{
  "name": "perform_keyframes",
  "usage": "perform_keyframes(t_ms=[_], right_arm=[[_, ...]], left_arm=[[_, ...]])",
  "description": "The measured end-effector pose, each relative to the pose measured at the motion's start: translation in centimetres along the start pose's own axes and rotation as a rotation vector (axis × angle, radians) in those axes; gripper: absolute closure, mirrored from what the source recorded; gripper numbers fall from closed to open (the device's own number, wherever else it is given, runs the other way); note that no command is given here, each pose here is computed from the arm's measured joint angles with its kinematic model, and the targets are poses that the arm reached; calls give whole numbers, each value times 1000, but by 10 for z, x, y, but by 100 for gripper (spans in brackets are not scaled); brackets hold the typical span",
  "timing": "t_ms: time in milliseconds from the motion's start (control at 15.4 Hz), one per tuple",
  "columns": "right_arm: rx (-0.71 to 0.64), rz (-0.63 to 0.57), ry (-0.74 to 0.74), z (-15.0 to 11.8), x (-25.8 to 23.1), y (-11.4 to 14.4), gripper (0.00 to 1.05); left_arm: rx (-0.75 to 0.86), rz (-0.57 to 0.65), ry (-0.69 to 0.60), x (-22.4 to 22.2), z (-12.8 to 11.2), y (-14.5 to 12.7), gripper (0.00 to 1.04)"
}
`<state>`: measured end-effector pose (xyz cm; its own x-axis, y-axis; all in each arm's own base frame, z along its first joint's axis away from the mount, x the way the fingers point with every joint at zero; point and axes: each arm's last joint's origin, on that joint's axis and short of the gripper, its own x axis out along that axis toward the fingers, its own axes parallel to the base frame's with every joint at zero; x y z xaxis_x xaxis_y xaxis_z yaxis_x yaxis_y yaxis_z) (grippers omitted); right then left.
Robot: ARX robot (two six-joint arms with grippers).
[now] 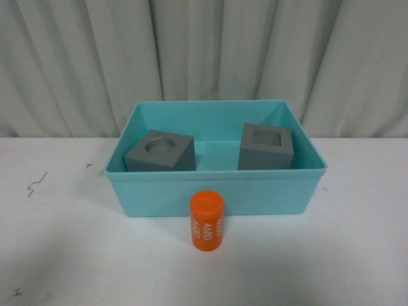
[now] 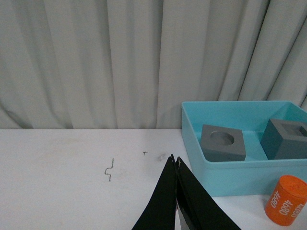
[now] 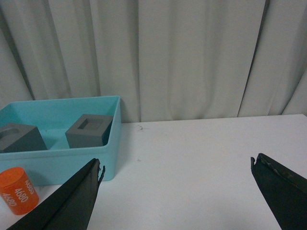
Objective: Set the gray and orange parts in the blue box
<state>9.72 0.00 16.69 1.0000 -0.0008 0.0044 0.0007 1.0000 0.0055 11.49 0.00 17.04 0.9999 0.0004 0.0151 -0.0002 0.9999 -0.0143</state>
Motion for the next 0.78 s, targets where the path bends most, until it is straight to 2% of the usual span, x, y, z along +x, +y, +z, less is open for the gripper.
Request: perform_keyframes(t_ms=[777], right_arm=[[0, 0, 0, 0, 0, 0, 6]], left_arm=[[0, 1, 39, -17, -6, 0, 103]])
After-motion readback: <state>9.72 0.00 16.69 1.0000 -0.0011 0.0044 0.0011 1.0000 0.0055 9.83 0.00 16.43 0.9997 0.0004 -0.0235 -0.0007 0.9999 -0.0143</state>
